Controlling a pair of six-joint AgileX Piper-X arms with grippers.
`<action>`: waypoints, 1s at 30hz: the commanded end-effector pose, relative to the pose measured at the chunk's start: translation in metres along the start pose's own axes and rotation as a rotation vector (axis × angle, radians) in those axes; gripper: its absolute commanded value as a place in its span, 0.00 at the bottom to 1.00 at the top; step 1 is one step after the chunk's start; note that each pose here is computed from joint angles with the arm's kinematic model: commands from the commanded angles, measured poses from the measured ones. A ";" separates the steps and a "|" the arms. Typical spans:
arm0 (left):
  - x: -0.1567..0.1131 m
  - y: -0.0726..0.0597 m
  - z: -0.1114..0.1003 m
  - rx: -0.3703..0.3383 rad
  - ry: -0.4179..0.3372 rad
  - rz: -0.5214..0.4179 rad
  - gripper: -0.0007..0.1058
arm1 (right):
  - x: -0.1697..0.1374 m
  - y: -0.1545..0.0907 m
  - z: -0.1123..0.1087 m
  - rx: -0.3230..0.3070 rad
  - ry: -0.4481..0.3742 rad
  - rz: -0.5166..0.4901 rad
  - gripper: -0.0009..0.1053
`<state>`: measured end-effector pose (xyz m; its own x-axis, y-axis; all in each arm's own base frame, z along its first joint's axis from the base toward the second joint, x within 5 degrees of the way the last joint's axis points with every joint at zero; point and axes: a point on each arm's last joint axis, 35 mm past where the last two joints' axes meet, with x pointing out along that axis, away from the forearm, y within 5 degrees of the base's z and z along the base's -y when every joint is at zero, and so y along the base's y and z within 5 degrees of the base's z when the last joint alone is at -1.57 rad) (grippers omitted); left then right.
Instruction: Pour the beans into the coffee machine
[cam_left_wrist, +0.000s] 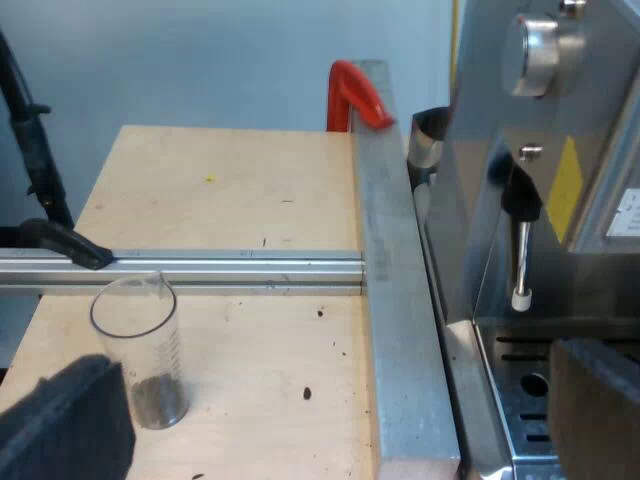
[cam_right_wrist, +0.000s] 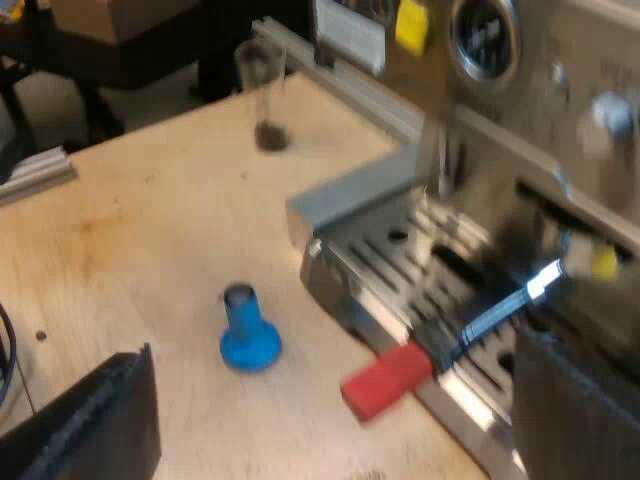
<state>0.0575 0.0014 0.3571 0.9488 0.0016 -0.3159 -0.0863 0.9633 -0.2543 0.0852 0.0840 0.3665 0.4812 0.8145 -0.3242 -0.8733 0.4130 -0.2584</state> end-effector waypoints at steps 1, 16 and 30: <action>-0.003 0.000 0.004 -0.010 -0.026 0.015 0.81 | 0.016 0.001 0.004 -0.050 -0.020 -0.027 0.71; -0.001 0.005 0.004 -0.021 -0.057 0.167 0.81 | 0.111 0.034 -0.004 -0.040 -0.037 0.064 0.71; 0.029 0.017 -0.007 -0.034 0.007 0.255 0.81 | 0.167 0.036 -0.012 0.041 -0.077 0.054 0.71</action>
<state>0.0800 0.0146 0.3353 0.8887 0.2313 -0.3959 -0.3265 0.9255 -0.1921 0.1347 0.2294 0.2874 0.4242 0.8569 -0.2929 -0.9035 0.3786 -0.2010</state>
